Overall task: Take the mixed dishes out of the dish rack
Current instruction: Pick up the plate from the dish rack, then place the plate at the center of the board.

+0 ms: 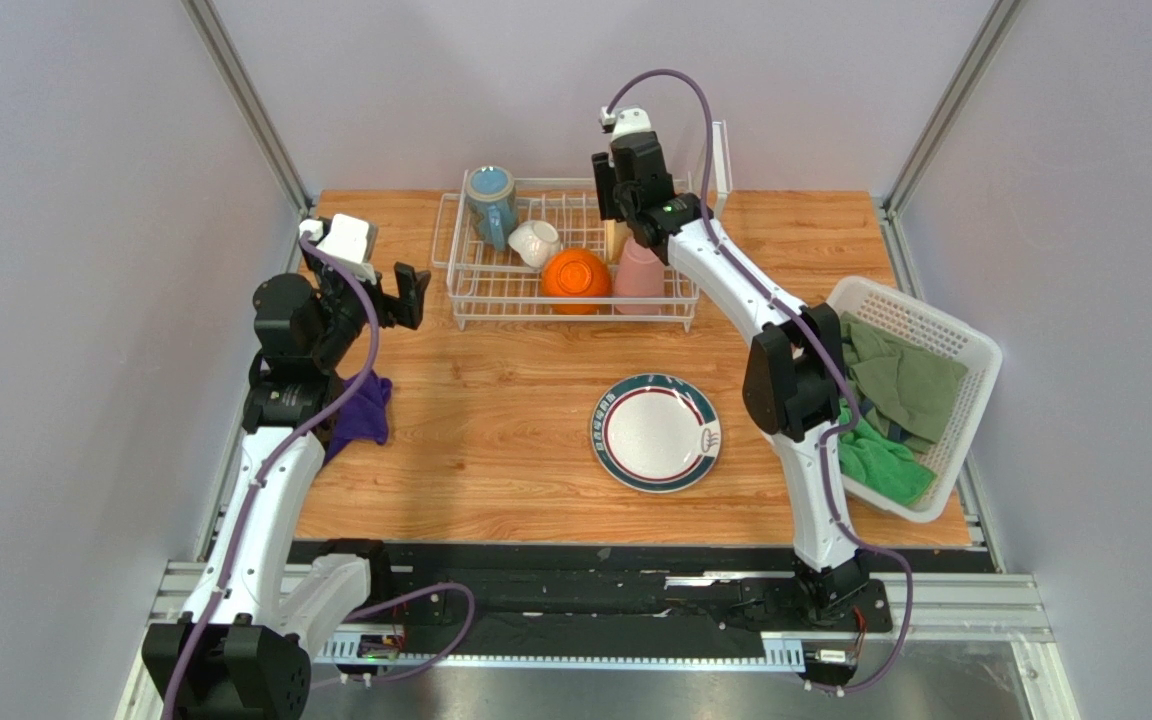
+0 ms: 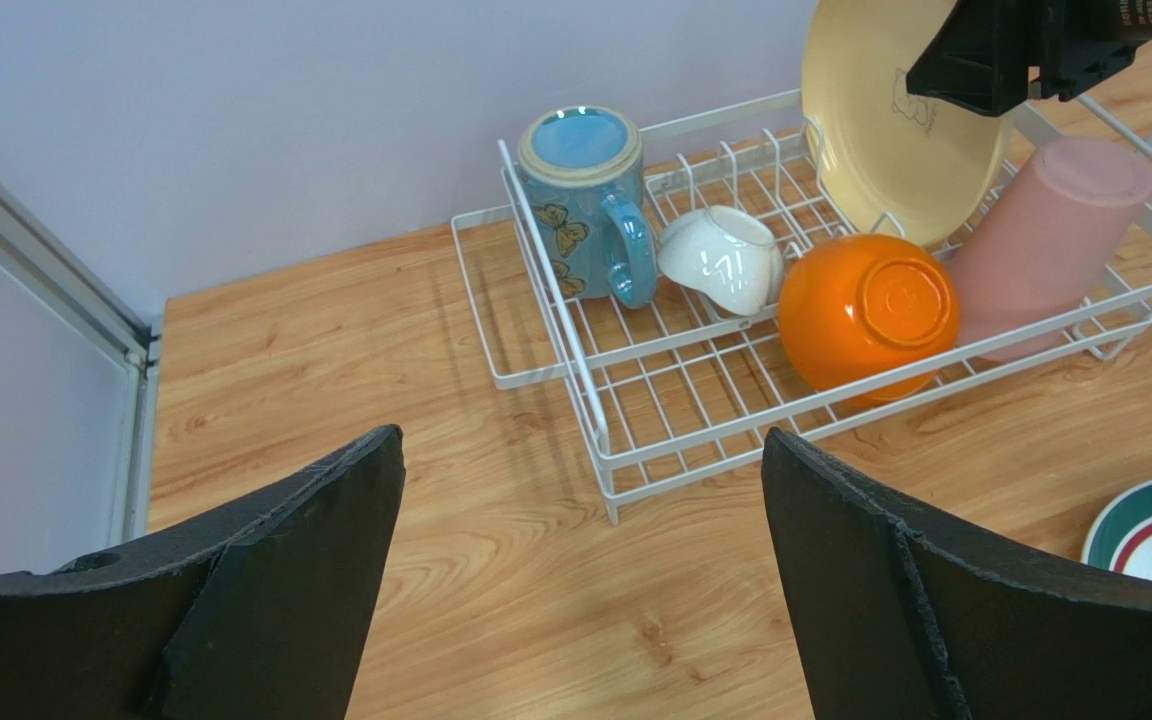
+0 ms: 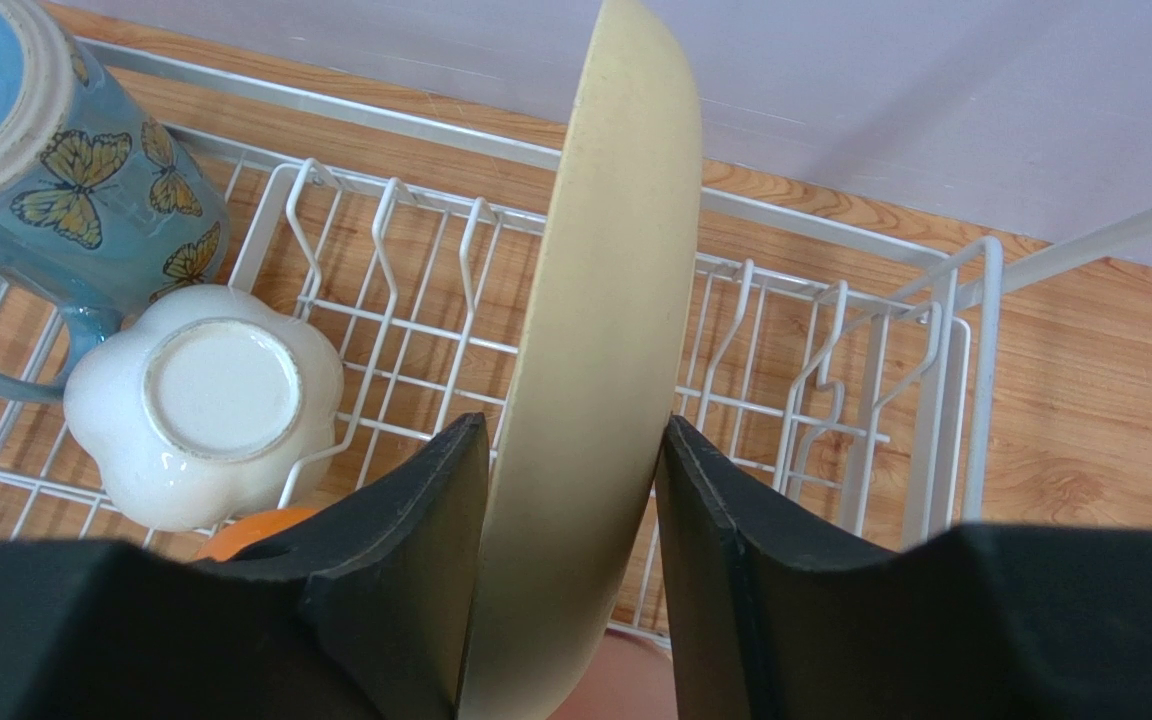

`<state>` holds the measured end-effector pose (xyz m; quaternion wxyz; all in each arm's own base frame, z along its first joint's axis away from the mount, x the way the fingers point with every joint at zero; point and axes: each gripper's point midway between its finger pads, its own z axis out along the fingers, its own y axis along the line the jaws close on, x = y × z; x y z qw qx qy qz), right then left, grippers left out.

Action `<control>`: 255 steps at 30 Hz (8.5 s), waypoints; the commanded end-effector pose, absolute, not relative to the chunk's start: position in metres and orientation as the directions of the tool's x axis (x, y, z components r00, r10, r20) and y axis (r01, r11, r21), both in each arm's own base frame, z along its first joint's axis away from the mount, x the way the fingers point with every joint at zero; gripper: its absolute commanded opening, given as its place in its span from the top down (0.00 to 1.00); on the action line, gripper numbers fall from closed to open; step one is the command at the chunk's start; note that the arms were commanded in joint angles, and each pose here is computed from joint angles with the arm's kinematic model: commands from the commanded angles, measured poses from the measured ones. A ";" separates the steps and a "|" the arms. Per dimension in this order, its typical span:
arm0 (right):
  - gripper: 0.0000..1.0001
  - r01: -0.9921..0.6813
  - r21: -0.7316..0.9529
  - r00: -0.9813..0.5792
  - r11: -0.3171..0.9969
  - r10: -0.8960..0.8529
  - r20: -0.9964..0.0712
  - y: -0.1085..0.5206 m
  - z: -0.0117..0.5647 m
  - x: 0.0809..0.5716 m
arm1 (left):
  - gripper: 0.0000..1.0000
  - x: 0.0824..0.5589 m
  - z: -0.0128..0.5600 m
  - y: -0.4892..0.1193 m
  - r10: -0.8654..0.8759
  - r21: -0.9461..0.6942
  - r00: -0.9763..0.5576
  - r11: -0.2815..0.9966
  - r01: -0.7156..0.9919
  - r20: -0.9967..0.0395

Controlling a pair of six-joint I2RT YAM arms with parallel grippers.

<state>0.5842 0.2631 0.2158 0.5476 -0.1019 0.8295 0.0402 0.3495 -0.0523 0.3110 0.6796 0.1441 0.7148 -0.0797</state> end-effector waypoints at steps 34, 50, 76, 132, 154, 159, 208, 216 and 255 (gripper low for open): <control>1.00 0.009 -0.031 -0.198 0.999 -0.029 -0.980 0.231 0.311 0.588 | 0.03 0.345 0.327 -0.054 0.080 0.082 0.019 0.944 0.319 -0.997; 1.00 0.061 -0.060 -0.157 0.996 -0.050 -0.986 0.219 0.333 0.581 | 0.03 0.344 0.327 -0.055 0.078 0.081 0.021 0.942 0.325 -0.997; 1.00 0.050 -0.050 -0.073 0.998 -0.046 -0.996 0.211 0.384 0.567 | 0.03 0.345 0.328 -0.054 0.074 0.077 0.020 0.945 0.319 -0.997; 1.00 -0.441 0.220 -0.450 0.870 -0.002 -0.893 0.133 0.313 0.349 | 0.03 0.348 0.312 -0.067 0.067 0.049 -0.030 0.919 0.392 -0.997; 1.00 -0.615 0.468 -0.685 0.635 -0.135 -0.716 0.163 0.179 0.314 | 0.03 0.351 0.307 -0.068 0.069 0.044 -0.048 0.914 0.403 -0.996; 1.00 -0.618 0.491 -0.711 0.614 -0.170 -0.682 0.165 0.156 0.317 | 0.03 0.350 0.308 -0.068 0.069 0.045 -0.045 0.914 0.403 -0.997; 0.37 -0.493 0.472 -0.831 0.730 -0.236 -0.503 0.143 0.070 0.322 | 0.02 0.347 0.310 -0.073 0.064 0.040 -0.044 0.904 0.425 -0.997; 0.37 -0.472 0.403 -0.825 0.784 -0.233 -0.515 0.131 0.069 0.328 | 0.02 0.346 0.311 -0.073 0.063 0.039 -0.041 0.902 0.429 -0.997; 0.01 -0.608 0.028 -0.444 0.794 -0.310 -0.841 0.160 0.230 0.365 | 0.01 0.352 0.301 -0.077 0.080 0.023 -0.108 0.891 0.453 -0.991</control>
